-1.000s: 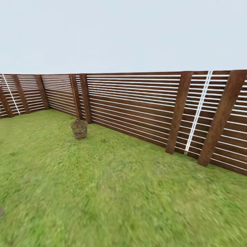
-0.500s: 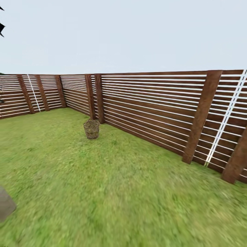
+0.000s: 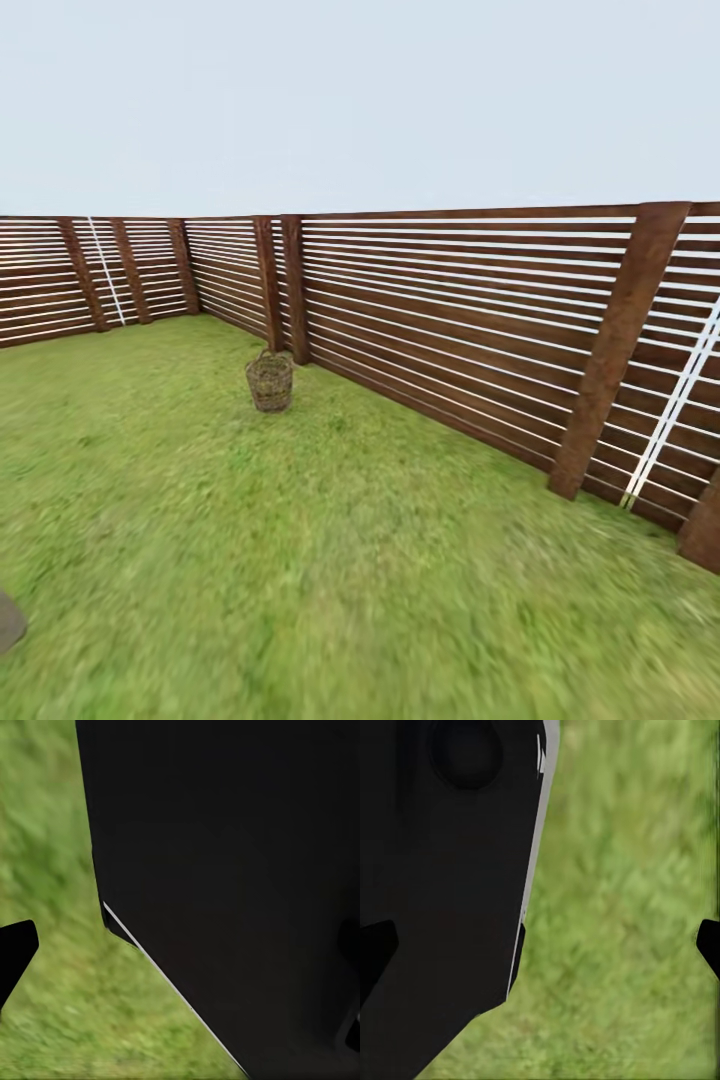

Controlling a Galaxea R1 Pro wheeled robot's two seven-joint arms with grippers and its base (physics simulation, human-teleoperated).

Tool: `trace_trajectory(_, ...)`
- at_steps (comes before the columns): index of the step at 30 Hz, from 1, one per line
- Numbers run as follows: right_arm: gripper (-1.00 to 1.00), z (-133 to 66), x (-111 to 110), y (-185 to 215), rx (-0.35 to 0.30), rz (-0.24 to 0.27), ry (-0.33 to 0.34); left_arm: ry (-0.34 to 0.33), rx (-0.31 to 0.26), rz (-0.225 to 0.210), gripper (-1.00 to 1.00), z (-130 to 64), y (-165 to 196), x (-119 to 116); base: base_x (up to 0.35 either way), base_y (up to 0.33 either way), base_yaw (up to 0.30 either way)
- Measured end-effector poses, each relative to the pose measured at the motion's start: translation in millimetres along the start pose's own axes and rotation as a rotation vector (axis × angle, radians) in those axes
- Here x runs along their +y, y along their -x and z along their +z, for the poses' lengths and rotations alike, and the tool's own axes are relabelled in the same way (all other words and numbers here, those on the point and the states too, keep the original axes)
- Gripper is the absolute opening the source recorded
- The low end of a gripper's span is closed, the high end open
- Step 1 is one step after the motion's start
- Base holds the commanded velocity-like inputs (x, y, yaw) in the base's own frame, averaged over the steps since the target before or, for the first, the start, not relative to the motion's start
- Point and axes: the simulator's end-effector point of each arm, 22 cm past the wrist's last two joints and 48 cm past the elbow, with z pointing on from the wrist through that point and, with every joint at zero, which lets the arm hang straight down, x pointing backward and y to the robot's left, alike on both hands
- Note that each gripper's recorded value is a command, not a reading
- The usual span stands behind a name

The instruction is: Take the three Easter eggs out of the wicker basket on the lawn in the garden, then place them on the lawn next to a single tree (choose any tree) so that all three eggs are next to the same tree and none are left in the basket.

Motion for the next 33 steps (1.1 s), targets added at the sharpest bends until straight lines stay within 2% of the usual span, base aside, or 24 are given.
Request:
trace_trajectory(13,1.00,0.0,-0.2,0.0,0.000,0.001,-0.001,0.000,0.000,0.000,1.00,0.0,0.0,0.0,0.326,-0.103,0.008)
trace_trajectory(26,1.00,0.0,0.1,0.0,0.000,0.001,-0.001,0.000,0.000,0.000,1.00,0.0,-0.2,0.0,0.326,-0.106,0.218)
trace_trajectory(33,1.00,0.0,-0.2,-0.2,0.000,0.000,-0.001,0.000,0.000,0.000,1.00,0.0,0.0,0.0,0.326,-0.109,0.038)
